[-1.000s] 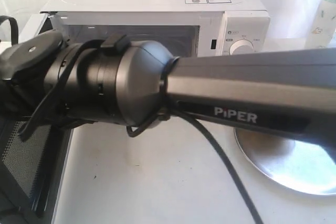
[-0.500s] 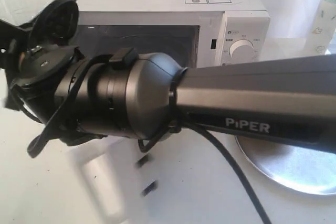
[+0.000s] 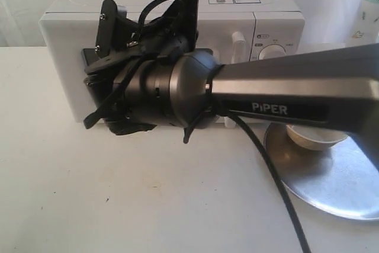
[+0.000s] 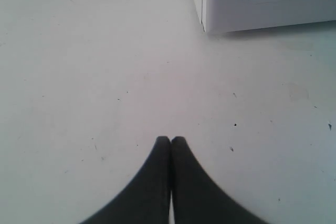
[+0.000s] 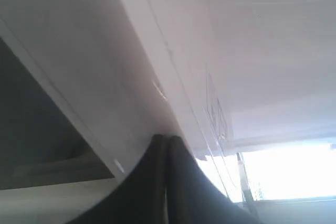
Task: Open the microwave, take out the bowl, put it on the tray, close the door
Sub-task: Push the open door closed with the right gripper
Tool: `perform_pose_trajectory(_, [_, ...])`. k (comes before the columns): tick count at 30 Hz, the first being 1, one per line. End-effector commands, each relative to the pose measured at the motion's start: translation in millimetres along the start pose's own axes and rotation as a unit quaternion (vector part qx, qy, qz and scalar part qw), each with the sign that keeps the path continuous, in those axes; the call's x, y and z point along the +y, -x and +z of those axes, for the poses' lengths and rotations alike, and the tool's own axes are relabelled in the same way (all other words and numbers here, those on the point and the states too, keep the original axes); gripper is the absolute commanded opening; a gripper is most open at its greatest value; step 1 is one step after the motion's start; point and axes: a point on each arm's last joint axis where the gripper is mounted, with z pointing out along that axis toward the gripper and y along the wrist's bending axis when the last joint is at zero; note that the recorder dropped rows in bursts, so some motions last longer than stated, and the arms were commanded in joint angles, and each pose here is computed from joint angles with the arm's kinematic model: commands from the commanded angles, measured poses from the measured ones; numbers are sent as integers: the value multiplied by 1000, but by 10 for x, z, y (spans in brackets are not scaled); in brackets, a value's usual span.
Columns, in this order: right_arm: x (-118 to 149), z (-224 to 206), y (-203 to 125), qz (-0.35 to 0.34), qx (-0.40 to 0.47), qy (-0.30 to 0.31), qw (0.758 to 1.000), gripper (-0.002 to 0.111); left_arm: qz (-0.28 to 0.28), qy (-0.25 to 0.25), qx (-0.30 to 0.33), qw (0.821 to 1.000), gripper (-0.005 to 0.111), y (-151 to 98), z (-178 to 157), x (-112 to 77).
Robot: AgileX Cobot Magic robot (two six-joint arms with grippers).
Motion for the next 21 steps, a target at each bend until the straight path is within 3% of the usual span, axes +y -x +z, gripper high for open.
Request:
perform_pose_trajectory(1, [-60,183,-142,0,34,-4,999,0,-3,-4,-2,1000,0,8,-5,-6])
perform_pose_trajectory(11, [14,453,-862,-7,122,1,993,0,-3,-4,-2,1000,0,8,-5,-6])
perform_pose_trajectory(16, [-89,443,-1237,6,133,-20,991,0,-3,-4,-2,1000,0,8,-5,-6])
perform_pose_trajectory(21, [-339,289,-1462,66,110,-47,991,0,-3,-4,-2,1000,0,8,-5,-6])
